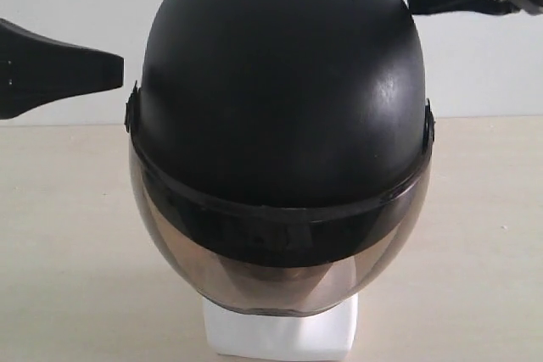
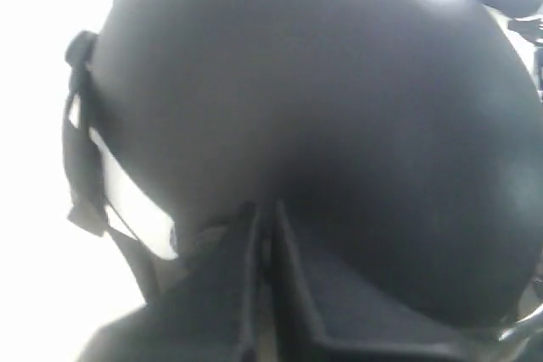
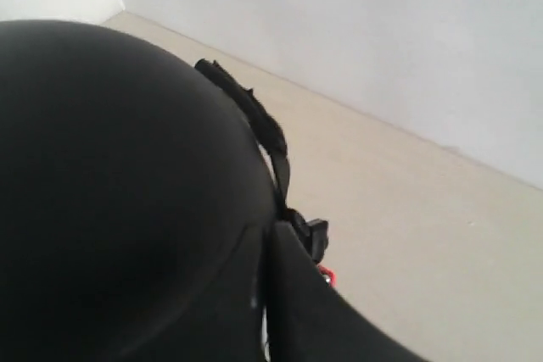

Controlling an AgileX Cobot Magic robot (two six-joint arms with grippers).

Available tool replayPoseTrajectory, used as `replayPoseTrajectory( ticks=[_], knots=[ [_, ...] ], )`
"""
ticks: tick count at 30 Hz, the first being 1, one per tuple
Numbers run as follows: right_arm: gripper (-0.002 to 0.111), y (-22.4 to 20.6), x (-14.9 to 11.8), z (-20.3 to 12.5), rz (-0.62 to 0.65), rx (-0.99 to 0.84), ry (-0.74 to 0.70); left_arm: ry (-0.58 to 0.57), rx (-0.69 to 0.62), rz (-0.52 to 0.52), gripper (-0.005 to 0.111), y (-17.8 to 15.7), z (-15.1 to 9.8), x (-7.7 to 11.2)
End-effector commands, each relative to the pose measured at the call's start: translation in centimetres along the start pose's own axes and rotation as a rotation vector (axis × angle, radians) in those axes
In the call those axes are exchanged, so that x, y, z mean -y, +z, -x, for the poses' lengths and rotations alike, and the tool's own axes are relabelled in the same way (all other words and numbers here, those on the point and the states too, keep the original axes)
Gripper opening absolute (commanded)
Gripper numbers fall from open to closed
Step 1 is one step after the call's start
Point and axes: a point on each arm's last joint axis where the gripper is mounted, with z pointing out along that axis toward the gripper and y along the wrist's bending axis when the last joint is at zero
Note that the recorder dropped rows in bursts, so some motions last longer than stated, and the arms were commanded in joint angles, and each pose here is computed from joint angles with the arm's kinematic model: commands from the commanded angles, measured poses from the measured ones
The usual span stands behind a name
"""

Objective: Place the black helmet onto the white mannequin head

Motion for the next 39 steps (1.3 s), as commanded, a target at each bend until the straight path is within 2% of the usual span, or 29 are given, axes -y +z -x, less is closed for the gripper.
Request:
replayPoseTrajectory(
  ticks=[1, 2, 4, 5, 8, 10, 11, 13, 20, 34, 39],
  knots=[
    [0.0, -4.1, -1.8, 1.4, -0.147, 0.087, -0.078, 0.075, 0.058, 0.073, 0.004, -1.6, 1.1, 1.6],
    [0.0, -4.8, -2.2, 1.3, -0.167, 0.09, -0.091, 0.09, 0.073, 0.096, 0.004, -2.0, 1.3, 2.0],
    [0.0, -6.8, -3.5, 0.0, -0.226, 0.114, -0.12, 0.13, 0.128, 0.234, 0.004, -3.4, 1.6, 2.6],
    [0.0, -7.8, -4.1, -1.1, -0.27, 0.161, -0.115, 0.133, 0.157, 0.35, 0.004, -4.3, 1.0, 2.7],
    [0.0, -10.1, -5.1, -6.3, -0.432, 0.318, -0.07, 0.097, 0.179, 0.616, 0.004, -6.1, -2.3, 2.4],
    [0.0, -11.2, -5.8, -9.2, -0.481, 0.392, -0.016, 0.084, 0.179, 0.687, 0.004, -6.8, -4.2, 2.7],
    [0.0, -11.6, -6.2, -9.8, -0.477, 0.419, 0.02, 0.084, 0.183, 0.7, 0.004, -7.0, -4.7, 2.9],
    [0.0, -12.6, -7.2, -10.6, -0.469, 0.459, 0.005, 0.09, 0.191, 0.702, 0.004, -7.2, -5.2, 3.4],
    [0.0, -14.5, -9.0, -11.0, -0.456, 0.539, -0.04, 0.098, 0.2, 0.703, 0.004, -7.4, -5.4, 3.8],
    [0.0, -14.9, -9.2, -11.2, -0.481, 0.54, -0.075, 0.101, 0.199, 0.703, 0.004, -7.4, -5.4, 3.8],
    [0.0, -15.1, -9.8, -13.6, -0.556, 0.481, -0.085, 0.101, 0.199, 0.703, 0.004, -7.4, -5.4, 3.8]
  ],
)
